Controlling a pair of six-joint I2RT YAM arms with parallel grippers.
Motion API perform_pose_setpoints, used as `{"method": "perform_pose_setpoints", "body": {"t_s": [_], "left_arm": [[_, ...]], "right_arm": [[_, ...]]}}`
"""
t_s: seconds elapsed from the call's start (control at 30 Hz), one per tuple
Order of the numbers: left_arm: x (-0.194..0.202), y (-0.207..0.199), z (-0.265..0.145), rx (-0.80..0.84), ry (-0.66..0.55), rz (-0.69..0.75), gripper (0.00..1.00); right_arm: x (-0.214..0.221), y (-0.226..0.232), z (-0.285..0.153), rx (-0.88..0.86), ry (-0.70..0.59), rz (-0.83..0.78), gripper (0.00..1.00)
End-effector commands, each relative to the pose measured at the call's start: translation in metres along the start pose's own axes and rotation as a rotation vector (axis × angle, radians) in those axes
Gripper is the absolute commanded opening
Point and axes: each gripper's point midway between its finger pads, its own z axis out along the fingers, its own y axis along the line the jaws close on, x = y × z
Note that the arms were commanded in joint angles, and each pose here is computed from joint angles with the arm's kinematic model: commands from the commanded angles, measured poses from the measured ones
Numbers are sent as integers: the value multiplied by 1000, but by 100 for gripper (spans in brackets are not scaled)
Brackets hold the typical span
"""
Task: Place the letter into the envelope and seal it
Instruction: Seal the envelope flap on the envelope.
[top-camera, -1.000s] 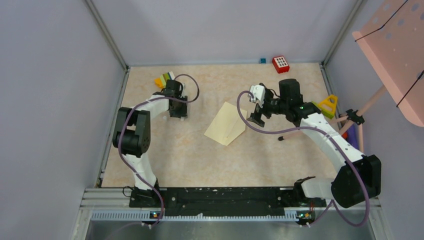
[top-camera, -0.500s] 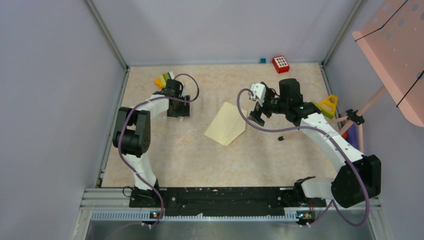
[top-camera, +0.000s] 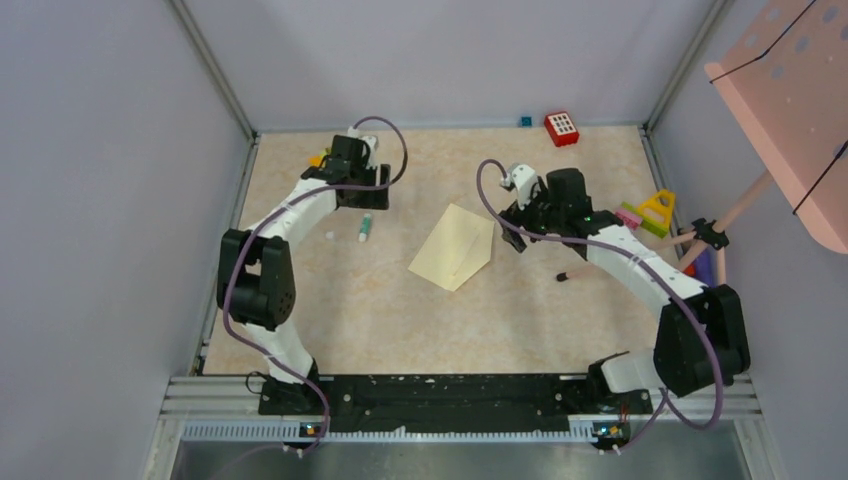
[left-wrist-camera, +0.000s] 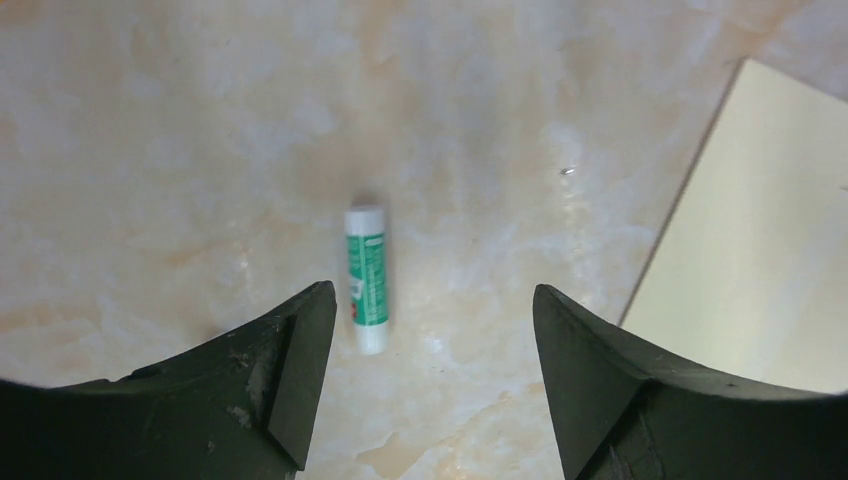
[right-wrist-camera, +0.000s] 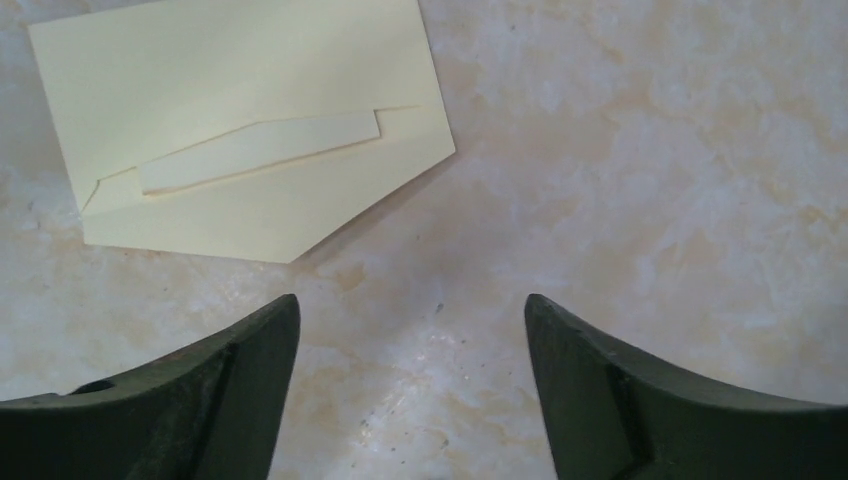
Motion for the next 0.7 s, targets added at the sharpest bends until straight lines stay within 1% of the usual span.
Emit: {"method": "perform_pose_setpoints", "body": {"t_s": [0.0,0.07,0.13,0.27,0.3,0.47,0.53,0.67], "left_arm": [[-20,-48,-12,93,-59,86,77],[-8,-64,-1,122,-21,92,77],[5,-78,12,150,24,83,77],[26,-93,35,187,95,54,76],[30,-96,39,196,106,50,75],[42,-104,51,215,134,27,73],[48,-108,53,225,151,21,73],[60,-115,56,248,181,11,71]], "right_arm": [[22,-7,13,58,92,182,74],[31,-1,18,32,135,241,59],[39,5,25,7,173,305,40],[54,3,31,30,219,414,12],[58,1,32,39,224,439,8],[74,6,46,-5,261,548,6],[75,14,52,-41,266,609,5],[75,19,61,-80,280,669,5]]}}
